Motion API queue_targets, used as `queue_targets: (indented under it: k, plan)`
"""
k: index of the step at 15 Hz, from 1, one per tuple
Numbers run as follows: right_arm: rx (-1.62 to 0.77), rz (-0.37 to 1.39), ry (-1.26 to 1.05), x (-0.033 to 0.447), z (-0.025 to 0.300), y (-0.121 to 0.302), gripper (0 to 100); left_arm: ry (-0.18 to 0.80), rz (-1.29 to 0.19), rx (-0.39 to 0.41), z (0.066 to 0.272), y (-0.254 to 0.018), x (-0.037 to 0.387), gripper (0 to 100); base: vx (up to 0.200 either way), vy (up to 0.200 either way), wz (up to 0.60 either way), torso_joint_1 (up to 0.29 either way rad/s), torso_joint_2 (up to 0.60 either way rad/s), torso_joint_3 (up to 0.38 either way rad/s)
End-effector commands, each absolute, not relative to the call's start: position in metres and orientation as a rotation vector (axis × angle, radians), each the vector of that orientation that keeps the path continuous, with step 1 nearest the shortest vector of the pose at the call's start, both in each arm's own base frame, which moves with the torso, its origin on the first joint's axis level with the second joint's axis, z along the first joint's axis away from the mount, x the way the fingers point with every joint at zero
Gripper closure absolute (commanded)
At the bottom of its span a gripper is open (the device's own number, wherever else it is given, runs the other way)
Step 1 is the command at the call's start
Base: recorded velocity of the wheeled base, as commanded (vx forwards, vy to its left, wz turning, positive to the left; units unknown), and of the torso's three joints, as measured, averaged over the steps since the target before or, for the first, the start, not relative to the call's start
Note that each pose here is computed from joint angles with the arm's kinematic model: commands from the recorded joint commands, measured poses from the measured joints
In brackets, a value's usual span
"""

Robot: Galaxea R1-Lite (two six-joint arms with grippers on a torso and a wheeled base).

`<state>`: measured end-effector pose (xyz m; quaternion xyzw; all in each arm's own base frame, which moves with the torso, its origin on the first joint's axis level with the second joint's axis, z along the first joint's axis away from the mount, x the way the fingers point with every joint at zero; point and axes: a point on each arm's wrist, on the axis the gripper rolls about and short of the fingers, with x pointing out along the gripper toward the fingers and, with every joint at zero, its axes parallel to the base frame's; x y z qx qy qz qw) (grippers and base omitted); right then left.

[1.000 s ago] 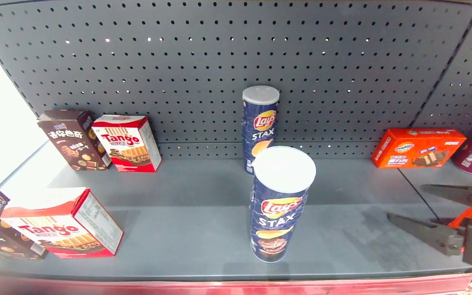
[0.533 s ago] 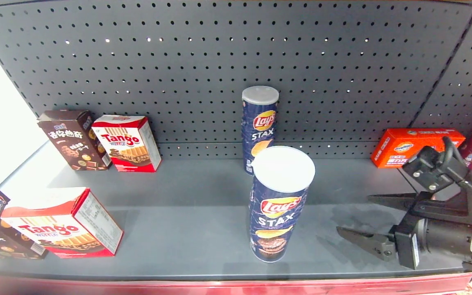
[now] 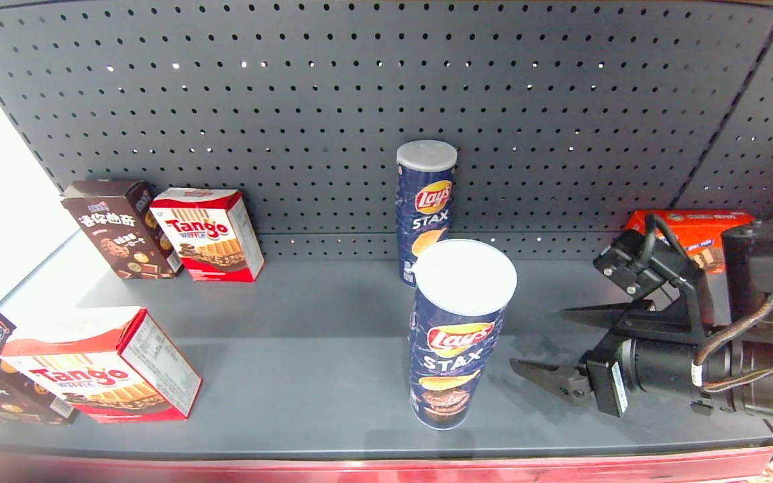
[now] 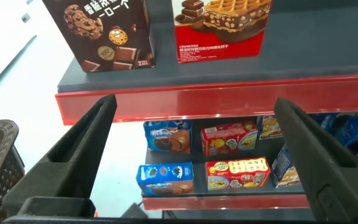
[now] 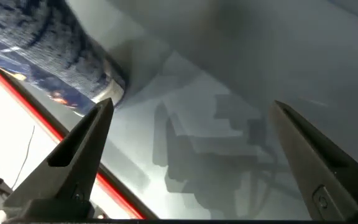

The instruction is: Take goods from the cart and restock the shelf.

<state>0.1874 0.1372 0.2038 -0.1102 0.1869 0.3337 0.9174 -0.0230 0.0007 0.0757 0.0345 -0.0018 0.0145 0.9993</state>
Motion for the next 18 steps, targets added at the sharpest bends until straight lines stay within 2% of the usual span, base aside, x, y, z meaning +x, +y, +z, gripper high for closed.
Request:
queue_targets:
  k: [1,11,18]
  plan:
    - [-0.234,0.704,0.396,0.187,0.201,0.142,0,-0.002,0.029,0.069,0.076,0.001,-0.023,0,0.000,0.000,0.00,0.000,0.00,0.000]
    - [-0.253,0.753,0.416,0.196,0.196,0.165,0,-0.002,0.031,0.049,0.076,0.001,-0.023,0,0.000,0.000,0.00,0.000,0.00,0.000]
    - [-0.246,0.744,0.401,0.192,0.200,0.159,0,-0.004,0.029,0.047,0.076,0.001,-0.023,0,0.000,0.000,0.00,0.000,0.00,0.000]
